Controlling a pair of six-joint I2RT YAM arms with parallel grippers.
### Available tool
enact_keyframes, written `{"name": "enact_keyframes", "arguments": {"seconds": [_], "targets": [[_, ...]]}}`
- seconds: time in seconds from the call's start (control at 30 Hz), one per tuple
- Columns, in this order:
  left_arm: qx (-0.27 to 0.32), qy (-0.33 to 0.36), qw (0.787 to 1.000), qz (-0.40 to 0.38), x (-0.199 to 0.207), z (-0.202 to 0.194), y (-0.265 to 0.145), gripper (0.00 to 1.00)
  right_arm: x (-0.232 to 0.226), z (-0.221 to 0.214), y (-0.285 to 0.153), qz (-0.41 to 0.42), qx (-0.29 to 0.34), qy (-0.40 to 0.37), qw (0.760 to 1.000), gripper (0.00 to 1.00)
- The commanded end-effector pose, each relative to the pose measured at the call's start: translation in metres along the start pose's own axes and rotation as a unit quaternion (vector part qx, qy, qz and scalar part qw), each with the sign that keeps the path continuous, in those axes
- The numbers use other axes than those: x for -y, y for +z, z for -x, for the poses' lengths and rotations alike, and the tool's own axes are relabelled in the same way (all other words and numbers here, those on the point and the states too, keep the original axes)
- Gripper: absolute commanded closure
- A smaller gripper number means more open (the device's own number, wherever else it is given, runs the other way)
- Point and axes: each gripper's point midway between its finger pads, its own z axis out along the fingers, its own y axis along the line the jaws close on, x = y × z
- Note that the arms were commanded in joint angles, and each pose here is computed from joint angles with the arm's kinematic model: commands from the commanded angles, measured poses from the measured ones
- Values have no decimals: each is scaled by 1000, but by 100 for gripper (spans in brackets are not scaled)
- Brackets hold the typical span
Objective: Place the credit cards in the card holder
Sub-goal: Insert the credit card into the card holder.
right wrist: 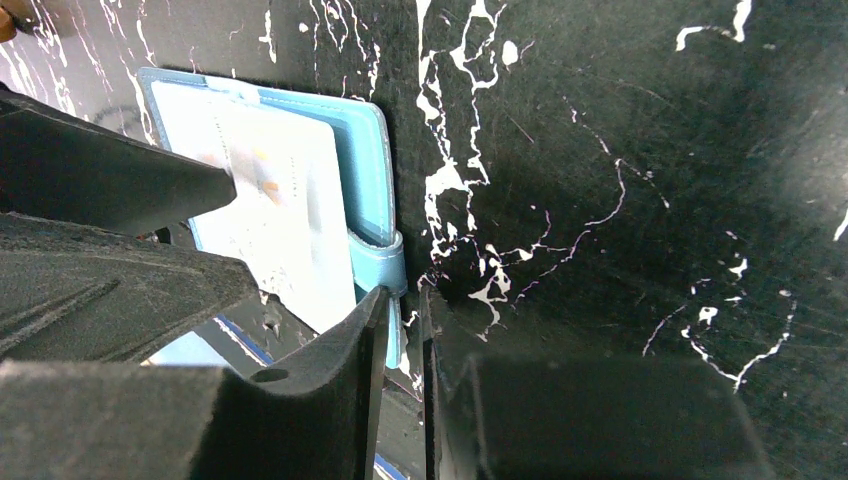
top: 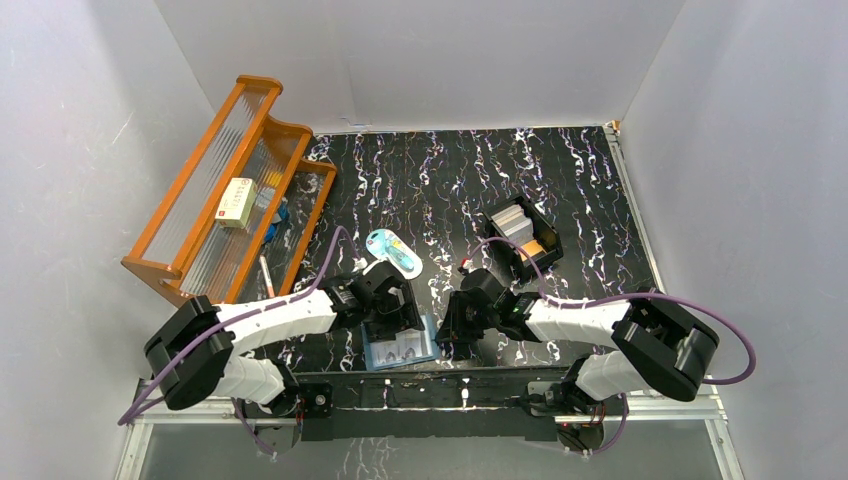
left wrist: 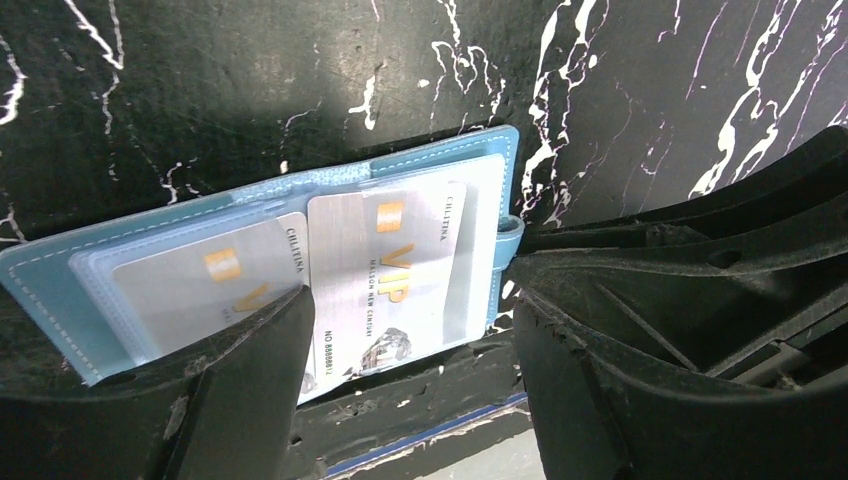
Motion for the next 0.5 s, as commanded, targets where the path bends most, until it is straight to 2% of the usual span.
{"name": "enact_keyframes", "arguments": {"seconds": [0.0,0.47], "targets": [[-22,-5,1000,-12,5,-9,6,28,-8,5,2,6,9,-3,1000,74],[-16,-2,998,-67,35,-8,8,28,-10,2,3,9,8,-3,1000,74]]}}
